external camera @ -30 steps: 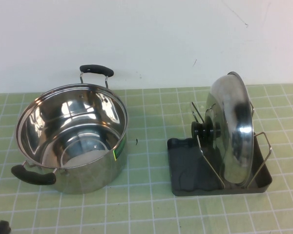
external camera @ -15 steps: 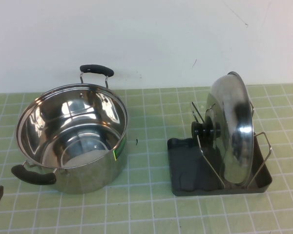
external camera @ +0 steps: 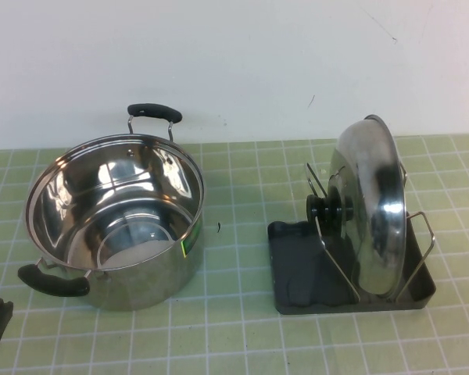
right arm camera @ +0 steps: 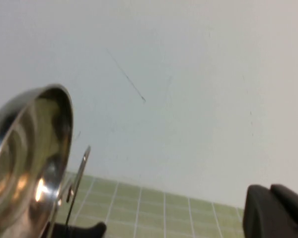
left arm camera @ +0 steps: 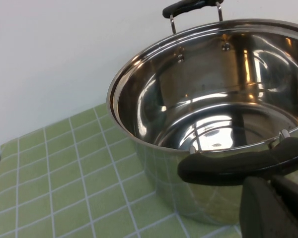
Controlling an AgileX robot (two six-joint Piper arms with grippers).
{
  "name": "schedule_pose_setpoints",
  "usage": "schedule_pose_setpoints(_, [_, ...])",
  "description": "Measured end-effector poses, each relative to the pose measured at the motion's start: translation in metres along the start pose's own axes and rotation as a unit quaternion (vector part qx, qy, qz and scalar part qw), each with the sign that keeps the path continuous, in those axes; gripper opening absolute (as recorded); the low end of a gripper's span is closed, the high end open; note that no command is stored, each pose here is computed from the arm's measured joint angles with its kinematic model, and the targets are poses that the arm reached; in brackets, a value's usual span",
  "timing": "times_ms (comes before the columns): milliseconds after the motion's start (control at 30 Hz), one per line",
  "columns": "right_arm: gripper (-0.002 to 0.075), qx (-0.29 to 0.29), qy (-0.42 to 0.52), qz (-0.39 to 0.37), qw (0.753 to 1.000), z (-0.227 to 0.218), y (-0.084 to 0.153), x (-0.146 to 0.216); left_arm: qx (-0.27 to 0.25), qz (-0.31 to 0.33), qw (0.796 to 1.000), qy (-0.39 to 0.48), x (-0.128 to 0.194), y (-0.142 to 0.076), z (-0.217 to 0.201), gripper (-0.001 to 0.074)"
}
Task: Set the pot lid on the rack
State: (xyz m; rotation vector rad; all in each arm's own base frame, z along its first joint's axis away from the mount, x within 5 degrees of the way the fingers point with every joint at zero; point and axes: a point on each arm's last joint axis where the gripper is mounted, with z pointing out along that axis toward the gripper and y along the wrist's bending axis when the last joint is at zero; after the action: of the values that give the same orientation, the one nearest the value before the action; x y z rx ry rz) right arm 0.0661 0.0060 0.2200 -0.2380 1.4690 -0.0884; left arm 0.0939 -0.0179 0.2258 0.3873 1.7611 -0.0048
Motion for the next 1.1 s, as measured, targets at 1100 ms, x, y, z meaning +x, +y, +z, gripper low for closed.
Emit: schedule_pose_setpoints(1100, [-0.0001, 0.02, 0.203, 0.08, 0.976, -0.019, 0.004, 0.049, 0.001, 0.0, 1.0, 0.0, 0.0, 0.0, 0.0, -0.0001])
